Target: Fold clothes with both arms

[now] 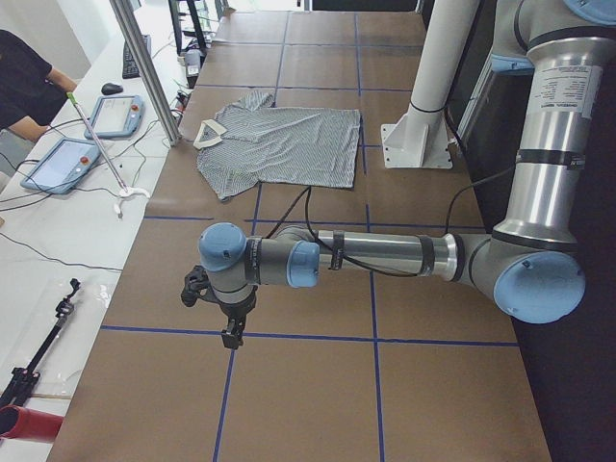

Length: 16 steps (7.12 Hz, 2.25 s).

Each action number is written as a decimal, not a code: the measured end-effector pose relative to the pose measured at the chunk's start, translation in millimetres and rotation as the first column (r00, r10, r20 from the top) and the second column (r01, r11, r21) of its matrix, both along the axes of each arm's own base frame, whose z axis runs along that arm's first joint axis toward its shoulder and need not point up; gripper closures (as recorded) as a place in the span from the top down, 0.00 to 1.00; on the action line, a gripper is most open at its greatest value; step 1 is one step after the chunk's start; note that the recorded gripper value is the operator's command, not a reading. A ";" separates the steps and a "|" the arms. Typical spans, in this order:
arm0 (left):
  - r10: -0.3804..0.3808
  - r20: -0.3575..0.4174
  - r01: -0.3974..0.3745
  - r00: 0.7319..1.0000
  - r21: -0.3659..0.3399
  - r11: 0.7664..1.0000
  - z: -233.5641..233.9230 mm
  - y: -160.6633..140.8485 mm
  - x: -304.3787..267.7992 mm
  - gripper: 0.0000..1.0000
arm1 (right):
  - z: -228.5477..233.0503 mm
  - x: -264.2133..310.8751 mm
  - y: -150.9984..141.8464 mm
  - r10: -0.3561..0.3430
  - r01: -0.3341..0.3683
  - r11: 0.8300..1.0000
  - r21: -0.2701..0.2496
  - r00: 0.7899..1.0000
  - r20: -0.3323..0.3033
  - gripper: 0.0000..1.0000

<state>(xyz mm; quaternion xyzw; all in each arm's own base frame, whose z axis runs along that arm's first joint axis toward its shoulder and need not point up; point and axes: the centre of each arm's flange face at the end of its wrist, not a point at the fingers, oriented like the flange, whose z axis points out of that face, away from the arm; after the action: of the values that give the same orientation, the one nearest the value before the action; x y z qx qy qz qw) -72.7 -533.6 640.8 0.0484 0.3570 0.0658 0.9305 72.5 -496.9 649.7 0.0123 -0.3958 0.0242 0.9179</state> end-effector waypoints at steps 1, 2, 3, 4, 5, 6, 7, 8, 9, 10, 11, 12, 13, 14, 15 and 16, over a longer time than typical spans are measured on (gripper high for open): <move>0.000 0.000 0.000 1.000 -0.001 1.000 0.4 0.3 0.0 1.00 | -1.9 0.5 0.7 0.004 -0.004 1.000 -0.001 1.000 0.005 1.00; -0.001 0.000 0.001 1.000 0.006 1.000 -3.6 -1.0 0.1 1.00 | -7.6 0.3 -0.3 0.008 -0.008 1.000 0.005 1.000 0.019 1.00; -0.003 -0.001 0.003 1.000 0.034 0.999 -18.9 -10.0 1.2 1.00 | -20.1 -1.8 -6.4 0.007 -0.008 0.999 0.032 0.999 0.034 1.00; 0.001 -0.020 0.000 1.000 0.083 0.997 -44.3 -26.4 4.0 1.00 | -38.0 -8.9 -16.1 -0.008 0.004 0.997 0.081 0.999 0.048 1.00; 0.023 -0.065 -0.013 0.998 0.155 0.988 -68.5 -41.7 13.9 1.00 | -46.8 -19.4 -23.1 -0.031 0.022 0.991 0.132 0.997 0.064 1.00; 0.069 -0.108 -0.039 0.992 0.256 0.966 -85.4 -52.7 34.1 1.00 | -46.5 -38.9 -29.8 -0.070 0.055 0.980 0.189 0.995 0.073 1.00; 0.102 -0.128 -0.056 0.987 0.321 0.946 -92.7 -59.1 54.5 1.00 | -47.7 -69.6 -42.7 -0.126 0.106 0.966 0.237 0.989 0.073 1.00; 0.118 -0.140 -0.062 0.983 0.351 0.934 -102.0 -68.9 72.3 1.00 | -57.2 -107.5 -70.3 -0.171 0.146 0.956 0.254 0.982 0.078 1.00; 0.120 -0.153 -0.057 0.981 0.361 0.931 -109.6 -84.9 85.0 1.00 | -80.1 -158.7 -117.9 -0.189 0.163 0.960 0.227 0.977 0.095 1.00; 0.111 -0.162 -0.047 0.980 0.357 0.933 -109.8 -96.8 90.7 1.00 | -109.7 -203.1 -155.4 -0.186 0.162 0.966 0.201 0.977 0.103 1.00; 0.107 -0.164 -0.040 0.981 0.363 0.931 -112.2 -104.1 93.2 1.00 | -140.8 -248.4 -177.4 -0.162 0.142 0.969 0.202 0.983 0.085 1.00; 0.101 -0.166 -0.034 0.981 0.365 0.930 -114.9 -106.8 93.9 1.00 | -167.1 -295.0 -186.7 -0.118 0.104 0.971 0.216 0.992 0.053 1.00; 0.091 -0.171 -0.024 0.981 0.360 0.933 -117.2 -107.7 94.2 1.00 | -191.5 -342.6 -191.9 -0.071 0.063 0.975 0.215 0.997 0.033 1.00; 0.083 -0.175 -0.016 0.981 0.354 0.935 -118.8 -108.2 94.3 1.00 | -206.6 -380.3 -193.9 -0.041 0.033 0.978 0.207 0.999 0.036 1.00; 0.076 -0.178 -0.009 0.981 0.350 0.937 -120.2 -108.5 94.4 1.00 | -211.7 -409.3 -193.4 -0.015 0.005 0.979 0.202 0.999 0.047 1.00; 0.067 -0.183 -0.001 0.981 0.342 0.940 -121.7 -108.8 94.5 1.00 | -212.3 -429.6 -192.9 0.001 -0.011 0.979 0.203 0.999 0.050 1.00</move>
<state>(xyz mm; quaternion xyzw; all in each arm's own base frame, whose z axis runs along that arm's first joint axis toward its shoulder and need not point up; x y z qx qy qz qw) 21.7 -642.4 519.0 0.2084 0.4290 0.1376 0.8681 -357.1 -689.8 437.4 0.1066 -0.4186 -0.0132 0.9018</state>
